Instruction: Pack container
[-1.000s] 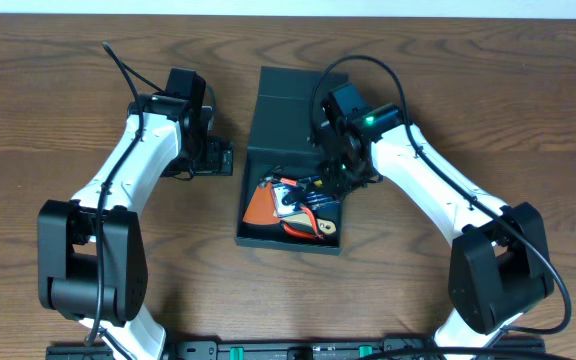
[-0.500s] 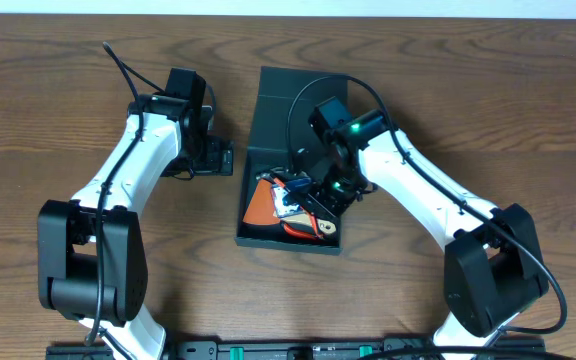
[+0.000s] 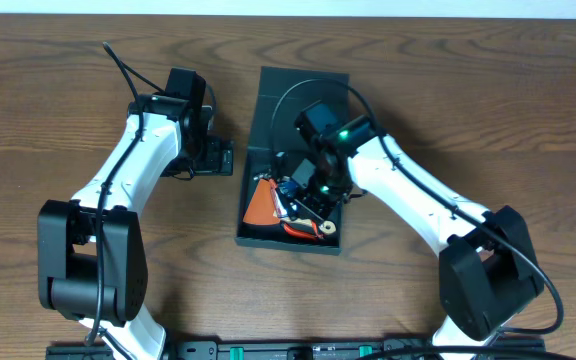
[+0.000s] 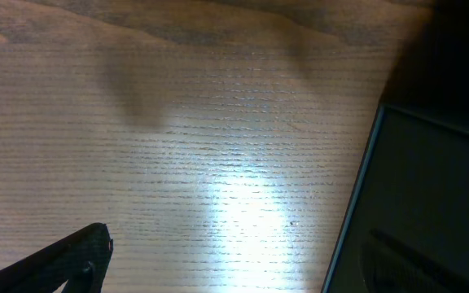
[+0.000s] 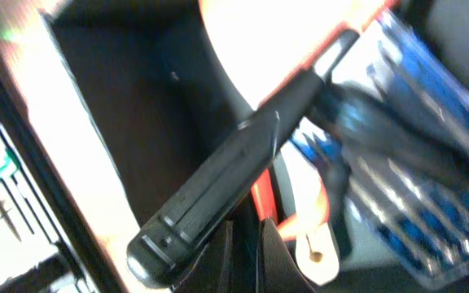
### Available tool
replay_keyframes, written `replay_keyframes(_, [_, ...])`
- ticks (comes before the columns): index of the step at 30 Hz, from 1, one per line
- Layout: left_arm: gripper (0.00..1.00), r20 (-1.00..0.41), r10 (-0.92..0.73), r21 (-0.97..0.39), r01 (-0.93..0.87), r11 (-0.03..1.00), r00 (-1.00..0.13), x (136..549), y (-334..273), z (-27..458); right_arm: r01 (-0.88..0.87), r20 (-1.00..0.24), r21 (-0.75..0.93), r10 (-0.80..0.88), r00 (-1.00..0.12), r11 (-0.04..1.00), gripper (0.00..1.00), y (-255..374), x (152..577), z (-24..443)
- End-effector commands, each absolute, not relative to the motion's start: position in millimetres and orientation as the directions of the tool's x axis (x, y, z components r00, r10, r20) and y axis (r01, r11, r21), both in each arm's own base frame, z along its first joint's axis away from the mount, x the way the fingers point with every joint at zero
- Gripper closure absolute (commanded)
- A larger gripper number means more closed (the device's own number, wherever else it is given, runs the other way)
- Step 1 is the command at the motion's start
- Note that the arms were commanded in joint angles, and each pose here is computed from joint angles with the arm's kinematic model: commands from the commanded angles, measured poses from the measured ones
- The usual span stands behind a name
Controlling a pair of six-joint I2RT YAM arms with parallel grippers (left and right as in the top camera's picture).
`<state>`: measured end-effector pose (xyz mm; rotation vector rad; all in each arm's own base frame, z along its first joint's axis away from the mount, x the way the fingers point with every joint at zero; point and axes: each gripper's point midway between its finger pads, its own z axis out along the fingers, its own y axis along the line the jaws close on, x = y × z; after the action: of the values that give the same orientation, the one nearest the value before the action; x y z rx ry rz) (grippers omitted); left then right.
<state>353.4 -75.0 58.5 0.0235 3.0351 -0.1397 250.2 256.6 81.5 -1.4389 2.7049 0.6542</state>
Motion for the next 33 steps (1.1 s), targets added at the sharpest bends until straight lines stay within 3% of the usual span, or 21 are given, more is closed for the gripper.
replay_keyframes(1, [0.04, -0.088, 0.030, -0.093, 0.038, 0.995, -0.996, 350, -76, 54, -0.810, -0.203, 0.397, -0.820, -0.536, 0.431, 0.97, 273, 237, 71])
replay_keyframes(11, [0.04, -0.088, 0.030, -0.093, 0.038, 0.995, -0.996, 350, -76, 54, -0.800, -0.112, 0.427, -0.854, -0.509, 0.421, 0.95, 283, 221, 33])
replay_keyframes(18, [0.04, -0.089, 0.030, -0.093, 0.039, 0.995, -0.996, 350, -76, 54, -0.782, -0.089, 0.281, -0.796, -0.598, 0.556, 0.95, 271, 253, 28])
replay_keyframes(30, [0.03, -0.092, 0.055, -0.072, 0.062, 0.996, -0.994, 350, -73, 54, -0.725, -0.205, 0.226, -0.696, -0.688, 0.650, 0.89, 271, 316, 79])
replay_keyframes(33, [0.03, -0.094, 0.063, -0.072, 0.070, 0.995, -0.994, 349, -73, 57, -0.711, -0.240, 0.143, -0.673, -0.699, 0.688, 0.77, 260, 343, 105])
